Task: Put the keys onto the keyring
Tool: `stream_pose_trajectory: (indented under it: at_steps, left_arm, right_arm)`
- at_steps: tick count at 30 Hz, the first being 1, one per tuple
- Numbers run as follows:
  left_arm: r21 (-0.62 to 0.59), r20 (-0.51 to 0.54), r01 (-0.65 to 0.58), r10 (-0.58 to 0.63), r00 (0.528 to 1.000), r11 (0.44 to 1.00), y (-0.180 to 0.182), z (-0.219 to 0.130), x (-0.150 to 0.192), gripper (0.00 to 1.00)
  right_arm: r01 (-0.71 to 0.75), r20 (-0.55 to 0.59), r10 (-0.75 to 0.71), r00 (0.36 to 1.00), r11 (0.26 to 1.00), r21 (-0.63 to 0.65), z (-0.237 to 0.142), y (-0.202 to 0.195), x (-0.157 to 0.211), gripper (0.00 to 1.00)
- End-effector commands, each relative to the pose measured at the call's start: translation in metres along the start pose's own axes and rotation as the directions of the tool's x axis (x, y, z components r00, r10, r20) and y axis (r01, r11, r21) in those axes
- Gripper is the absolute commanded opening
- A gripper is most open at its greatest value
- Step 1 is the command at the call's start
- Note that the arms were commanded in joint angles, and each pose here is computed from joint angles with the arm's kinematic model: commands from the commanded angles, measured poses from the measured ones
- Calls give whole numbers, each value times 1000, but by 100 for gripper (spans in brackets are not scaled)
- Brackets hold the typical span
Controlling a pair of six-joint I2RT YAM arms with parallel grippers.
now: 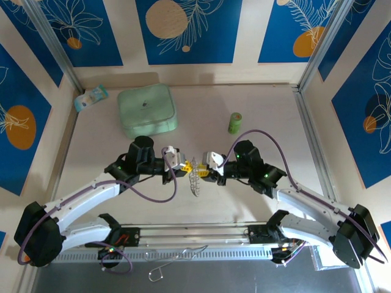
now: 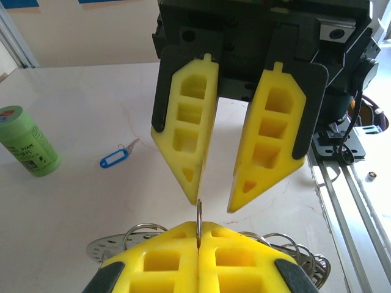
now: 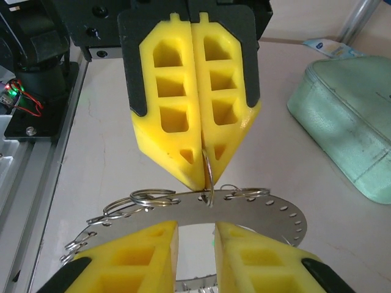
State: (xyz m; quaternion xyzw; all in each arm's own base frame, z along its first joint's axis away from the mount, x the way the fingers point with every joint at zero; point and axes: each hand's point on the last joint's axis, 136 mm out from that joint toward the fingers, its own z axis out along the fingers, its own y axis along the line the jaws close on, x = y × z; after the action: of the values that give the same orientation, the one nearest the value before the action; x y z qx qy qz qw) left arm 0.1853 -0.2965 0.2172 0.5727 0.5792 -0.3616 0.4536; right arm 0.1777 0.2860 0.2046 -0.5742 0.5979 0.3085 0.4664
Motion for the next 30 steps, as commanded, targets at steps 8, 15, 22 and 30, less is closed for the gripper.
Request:
stream_pose_trajectory:
  at_steps: [8,15,22,30]
  left_arm:
    - [-184,40,-235,246,968,954,15,-8,-10,0]
    - [-221,-15,-255,258,966,941,23,-9,-3,0]
    - [-254,-18,-129,129,992,959,29,-10,0,0]
    - [-302,-5,-22,21,1000,953,40,-11,1,0]
  right_arm:
    - [-26,-70,47,996,964,264,-8,-45,14,24]
    - [-466,-31,601,798,649,601,-38,-99,72,24]
    - [-593,143,938,317,78,801,-83,-123,157,25]
    - [-605,255,955,149,-116,788,-85,-144,193,35]
